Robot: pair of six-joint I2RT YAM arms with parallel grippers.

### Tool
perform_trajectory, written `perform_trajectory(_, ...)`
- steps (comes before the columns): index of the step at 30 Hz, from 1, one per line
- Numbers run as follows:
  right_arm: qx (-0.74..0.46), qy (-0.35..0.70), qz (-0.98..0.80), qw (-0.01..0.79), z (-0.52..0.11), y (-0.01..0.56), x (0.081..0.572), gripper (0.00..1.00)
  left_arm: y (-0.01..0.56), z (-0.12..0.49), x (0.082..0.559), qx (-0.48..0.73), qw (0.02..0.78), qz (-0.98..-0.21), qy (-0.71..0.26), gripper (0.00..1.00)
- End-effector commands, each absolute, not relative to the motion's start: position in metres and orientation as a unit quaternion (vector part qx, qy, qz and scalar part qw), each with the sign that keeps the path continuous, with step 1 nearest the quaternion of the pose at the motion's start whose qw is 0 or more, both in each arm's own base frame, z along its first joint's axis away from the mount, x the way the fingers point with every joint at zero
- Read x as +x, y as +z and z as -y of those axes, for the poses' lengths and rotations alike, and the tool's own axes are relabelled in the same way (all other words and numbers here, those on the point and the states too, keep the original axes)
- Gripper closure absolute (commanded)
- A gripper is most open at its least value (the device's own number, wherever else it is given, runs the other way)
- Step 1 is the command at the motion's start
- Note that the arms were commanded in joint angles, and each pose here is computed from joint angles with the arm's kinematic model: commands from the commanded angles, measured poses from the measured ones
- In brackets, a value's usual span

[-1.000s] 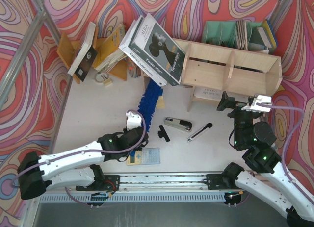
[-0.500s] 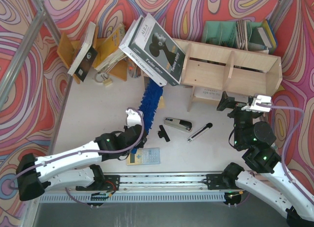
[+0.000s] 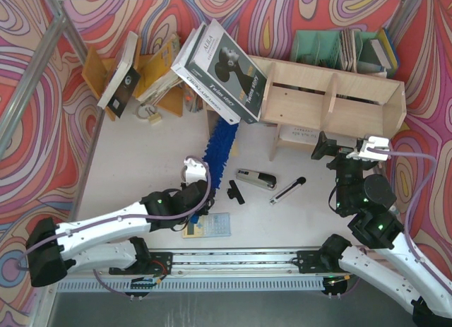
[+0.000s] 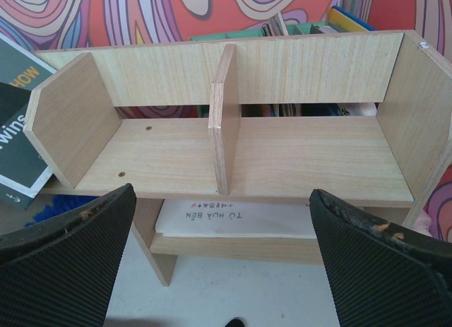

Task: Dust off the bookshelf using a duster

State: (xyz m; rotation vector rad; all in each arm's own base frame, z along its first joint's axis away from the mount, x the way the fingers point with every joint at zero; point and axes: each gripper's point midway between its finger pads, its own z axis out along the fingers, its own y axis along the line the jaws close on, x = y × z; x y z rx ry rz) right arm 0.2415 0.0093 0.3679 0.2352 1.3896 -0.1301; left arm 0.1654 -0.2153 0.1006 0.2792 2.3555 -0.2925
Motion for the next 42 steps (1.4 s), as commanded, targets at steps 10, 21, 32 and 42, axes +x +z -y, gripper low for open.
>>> perform_trajectory(10,0.11,-0.052,-0.633,0.765,-0.012,0.37,0.244,0.01,0.157,0.225,0.179,0.078,0.427,-0.884,-0.173,1.0)
perform_trajectory(21,0.112,-0.051,-0.632,0.765,-0.011,0.371,0.243,0.01,0.105,0.255,0.175,0.1,0.362,-0.914,-0.156,1.0)
perform_trajectory(32,0.114,-0.05,-0.63,0.766,-0.01,0.372,0.241,0.01,0.171,0.276,0.176,0.113,0.406,-0.874,-0.241,1.0)
perform_trajectory(42,0.113,-0.051,-0.631,0.766,-0.01,0.371,0.241,0.01,0.167,0.324,0.152,0.179,0.379,-0.869,-0.263,1.0)
